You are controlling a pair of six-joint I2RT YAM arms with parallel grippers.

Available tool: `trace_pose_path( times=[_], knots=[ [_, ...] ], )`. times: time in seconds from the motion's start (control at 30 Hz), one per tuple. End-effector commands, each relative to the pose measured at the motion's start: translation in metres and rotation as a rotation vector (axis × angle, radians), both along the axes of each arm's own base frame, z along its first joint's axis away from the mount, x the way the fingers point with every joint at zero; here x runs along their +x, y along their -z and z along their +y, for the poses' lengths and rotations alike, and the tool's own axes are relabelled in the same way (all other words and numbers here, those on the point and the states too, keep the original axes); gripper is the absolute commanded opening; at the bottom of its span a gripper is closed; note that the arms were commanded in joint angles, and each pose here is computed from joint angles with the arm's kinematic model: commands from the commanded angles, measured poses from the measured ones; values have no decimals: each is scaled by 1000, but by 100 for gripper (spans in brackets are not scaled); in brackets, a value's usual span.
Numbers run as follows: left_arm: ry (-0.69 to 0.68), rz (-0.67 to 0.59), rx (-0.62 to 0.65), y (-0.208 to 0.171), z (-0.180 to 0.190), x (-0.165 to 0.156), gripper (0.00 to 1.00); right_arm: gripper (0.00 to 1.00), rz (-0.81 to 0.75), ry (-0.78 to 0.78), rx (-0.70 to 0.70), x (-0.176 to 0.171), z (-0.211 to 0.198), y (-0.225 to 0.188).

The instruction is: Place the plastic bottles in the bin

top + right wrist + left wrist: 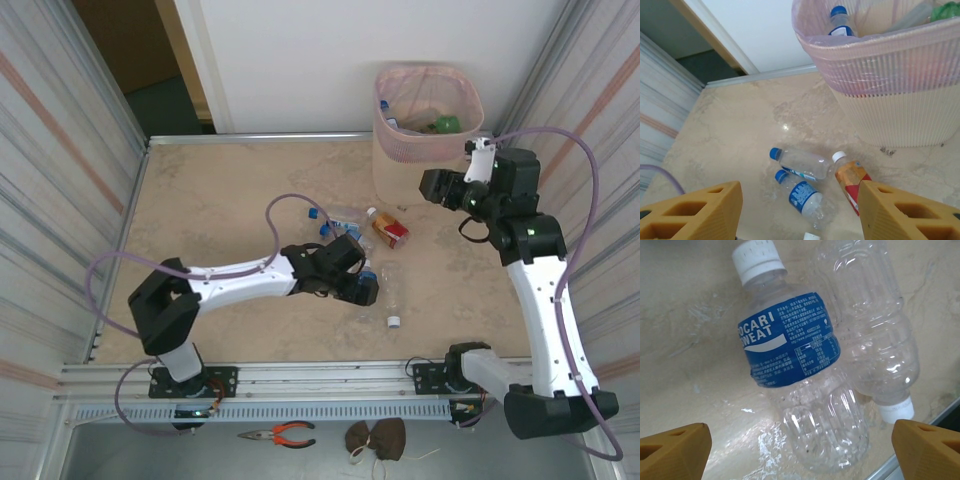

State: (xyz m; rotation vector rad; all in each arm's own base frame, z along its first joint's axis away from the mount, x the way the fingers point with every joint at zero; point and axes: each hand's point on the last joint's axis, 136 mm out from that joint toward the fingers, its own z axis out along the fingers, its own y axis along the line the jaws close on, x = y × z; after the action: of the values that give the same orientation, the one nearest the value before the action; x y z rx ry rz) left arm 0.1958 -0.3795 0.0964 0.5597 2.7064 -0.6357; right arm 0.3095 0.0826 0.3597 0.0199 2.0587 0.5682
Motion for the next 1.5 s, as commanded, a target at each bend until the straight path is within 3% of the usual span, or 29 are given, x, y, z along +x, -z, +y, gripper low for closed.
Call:
trace_pose_path(
  times=[0.0, 0.43, 0.7, 0.93, 1.23, 1.47],
  knots=[
    [-6, 41, 35, 10, -6, -3, 95, 62, 0, 3, 17, -11, -3, -2],
    [0, 100, 114, 46, -19, -7, 95, 62, -12, -26, 28, -24, -3, -2],
    [-16, 111, 179, 60, -11, -7, 90, 62, -5, -34, 33, -24, -4, 4],
    [-31, 109, 212, 64, 2, -10, 80, 62, 9, -35, 37, -24, -5, 11],
    [-38, 63, 223, 53, 17, -7, 65, 61, 13, -38, 58, -27, -3, 12],
    [-24, -44, 172, 18, 25, 0, 61, 61, 26, -74, 126, -35, 9, 11]
  ],
)
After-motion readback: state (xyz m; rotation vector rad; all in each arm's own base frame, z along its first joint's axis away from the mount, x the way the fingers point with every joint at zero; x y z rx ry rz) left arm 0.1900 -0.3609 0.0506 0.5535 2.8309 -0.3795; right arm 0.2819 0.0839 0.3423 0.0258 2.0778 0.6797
